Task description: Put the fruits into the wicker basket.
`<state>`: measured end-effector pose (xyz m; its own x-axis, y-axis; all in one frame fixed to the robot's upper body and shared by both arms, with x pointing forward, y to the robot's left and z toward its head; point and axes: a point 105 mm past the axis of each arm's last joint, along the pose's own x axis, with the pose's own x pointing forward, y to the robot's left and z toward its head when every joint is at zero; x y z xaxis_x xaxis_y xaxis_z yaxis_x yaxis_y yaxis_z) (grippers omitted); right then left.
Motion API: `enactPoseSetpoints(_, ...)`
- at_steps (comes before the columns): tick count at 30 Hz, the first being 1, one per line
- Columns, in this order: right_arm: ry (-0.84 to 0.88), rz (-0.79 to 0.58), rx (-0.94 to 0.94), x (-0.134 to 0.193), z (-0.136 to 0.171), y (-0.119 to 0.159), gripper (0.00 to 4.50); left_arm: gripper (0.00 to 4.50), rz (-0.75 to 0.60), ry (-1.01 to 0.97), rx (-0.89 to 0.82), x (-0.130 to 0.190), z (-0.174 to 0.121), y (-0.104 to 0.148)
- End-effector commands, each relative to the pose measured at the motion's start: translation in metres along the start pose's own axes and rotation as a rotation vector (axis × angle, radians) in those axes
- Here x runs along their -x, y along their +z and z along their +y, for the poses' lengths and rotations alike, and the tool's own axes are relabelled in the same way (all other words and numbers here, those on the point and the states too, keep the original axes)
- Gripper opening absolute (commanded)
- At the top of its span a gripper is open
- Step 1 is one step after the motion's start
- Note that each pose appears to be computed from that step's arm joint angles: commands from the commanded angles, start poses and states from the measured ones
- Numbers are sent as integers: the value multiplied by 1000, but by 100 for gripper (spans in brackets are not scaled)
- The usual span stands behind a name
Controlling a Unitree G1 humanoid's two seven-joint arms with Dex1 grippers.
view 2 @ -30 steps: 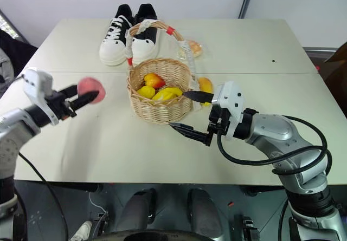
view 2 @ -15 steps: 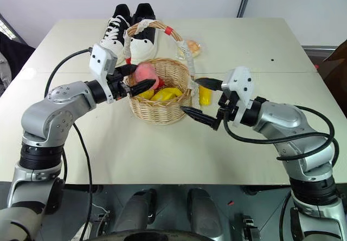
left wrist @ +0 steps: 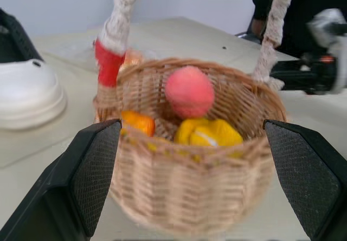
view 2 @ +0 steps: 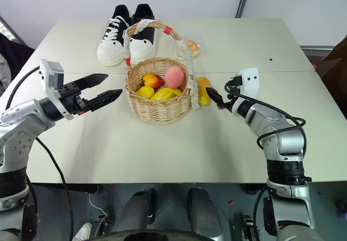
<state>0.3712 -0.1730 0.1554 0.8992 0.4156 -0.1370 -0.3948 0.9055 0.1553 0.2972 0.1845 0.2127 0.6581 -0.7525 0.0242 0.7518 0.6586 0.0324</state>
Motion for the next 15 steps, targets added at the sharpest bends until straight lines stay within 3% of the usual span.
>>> enactPoseSetpoints(1,4,-7,-37,-9,6,8,450,447,-21,-28,-67,9,-11,10)
enactPoseSetpoints(15,18,83,-194,-41,20,-16,450,447,-12,-28,-44,13,-18,2)
